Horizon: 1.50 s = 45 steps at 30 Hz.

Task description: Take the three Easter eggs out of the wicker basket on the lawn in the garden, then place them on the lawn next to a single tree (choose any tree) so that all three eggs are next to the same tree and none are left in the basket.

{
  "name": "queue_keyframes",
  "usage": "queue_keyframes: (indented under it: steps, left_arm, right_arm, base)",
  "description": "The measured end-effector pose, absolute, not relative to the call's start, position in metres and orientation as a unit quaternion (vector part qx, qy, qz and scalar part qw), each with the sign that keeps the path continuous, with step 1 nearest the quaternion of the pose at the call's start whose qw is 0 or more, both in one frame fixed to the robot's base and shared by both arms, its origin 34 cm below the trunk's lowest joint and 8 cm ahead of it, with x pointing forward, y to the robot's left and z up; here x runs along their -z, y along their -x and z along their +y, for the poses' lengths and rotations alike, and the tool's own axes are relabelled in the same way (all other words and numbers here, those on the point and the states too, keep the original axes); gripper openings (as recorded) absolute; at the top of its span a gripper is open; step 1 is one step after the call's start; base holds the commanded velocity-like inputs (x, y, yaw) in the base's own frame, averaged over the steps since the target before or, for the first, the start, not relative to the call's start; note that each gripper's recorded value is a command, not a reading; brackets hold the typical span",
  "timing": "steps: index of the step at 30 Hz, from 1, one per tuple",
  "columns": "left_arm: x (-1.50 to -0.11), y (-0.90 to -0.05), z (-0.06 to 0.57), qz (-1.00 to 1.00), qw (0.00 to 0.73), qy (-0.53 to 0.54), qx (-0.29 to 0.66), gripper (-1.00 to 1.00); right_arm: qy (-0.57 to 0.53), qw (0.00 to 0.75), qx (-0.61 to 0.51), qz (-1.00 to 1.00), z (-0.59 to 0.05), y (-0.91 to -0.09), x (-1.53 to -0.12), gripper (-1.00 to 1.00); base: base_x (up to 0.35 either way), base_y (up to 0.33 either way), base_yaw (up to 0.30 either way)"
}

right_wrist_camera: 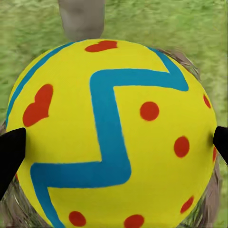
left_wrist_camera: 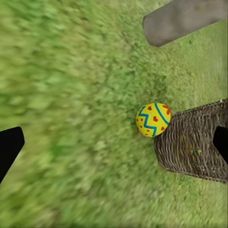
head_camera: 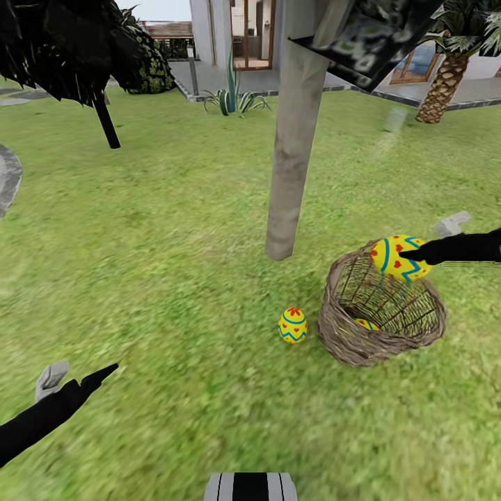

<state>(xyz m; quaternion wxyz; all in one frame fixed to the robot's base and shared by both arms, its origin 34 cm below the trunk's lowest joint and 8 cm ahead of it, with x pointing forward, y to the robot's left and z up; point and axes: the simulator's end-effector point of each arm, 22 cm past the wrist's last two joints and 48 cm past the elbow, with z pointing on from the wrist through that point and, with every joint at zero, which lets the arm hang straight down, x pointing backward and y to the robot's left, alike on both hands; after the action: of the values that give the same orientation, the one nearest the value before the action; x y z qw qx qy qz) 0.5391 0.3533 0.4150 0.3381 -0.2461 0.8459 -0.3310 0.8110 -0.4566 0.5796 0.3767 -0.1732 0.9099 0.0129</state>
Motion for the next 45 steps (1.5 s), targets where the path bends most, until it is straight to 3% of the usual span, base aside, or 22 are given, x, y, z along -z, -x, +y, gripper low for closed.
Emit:
queue_keyframes:
  steps: [9,19,26,32,40,45]
  left_arm:
    - [-0.412,-0.538,0.346,0.843,0.335,0.250,0.339,1.00]
    - [-0.412,-0.540,0.345,0.842,0.340,0.249,0.337,1.00]
    - [-0.414,-0.542,0.352,0.841,0.354,0.246,0.327,1.00]
    - [-0.414,-0.542,0.350,0.840,0.354,0.246,0.329,1.00]
    - [-0.413,-0.542,0.349,0.840,0.354,0.247,0.330,1.00]
    - [-0.412,-0.542,0.345,0.837,0.353,0.251,0.334,1.00]
  right_arm:
    - [0.254,0.425,-0.067,0.866,-0.341,-0.808,-0.654,-1.00]
    - [0.291,0.428,-0.106,0.849,-0.192,-0.846,-0.610,-1.00]
    - [0.316,0.448,-0.155,0.822,-0.046,-0.849,-0.601,-1.00]
    - [0.282,0.493,-0.176,0.804,-0.023,-0.853,-0.580,-1.00]
    - [0.102,0.582,-0.046,0.805,-0.083,-0.877,-0.488,-1.00]
    - [0.076,0.561,-0.062,0.822,-0.057,-0.836,-0.435,-1.00]
  base:
    - [0.000,0.000,0.000]
    - [0.000,0.000,0.000]
    - [0.000,0.000,0.000]
    - [0.000,0.000,0.000]
    - [0.000,0.000,0.000]
    - [0.011,0.030,0.000]
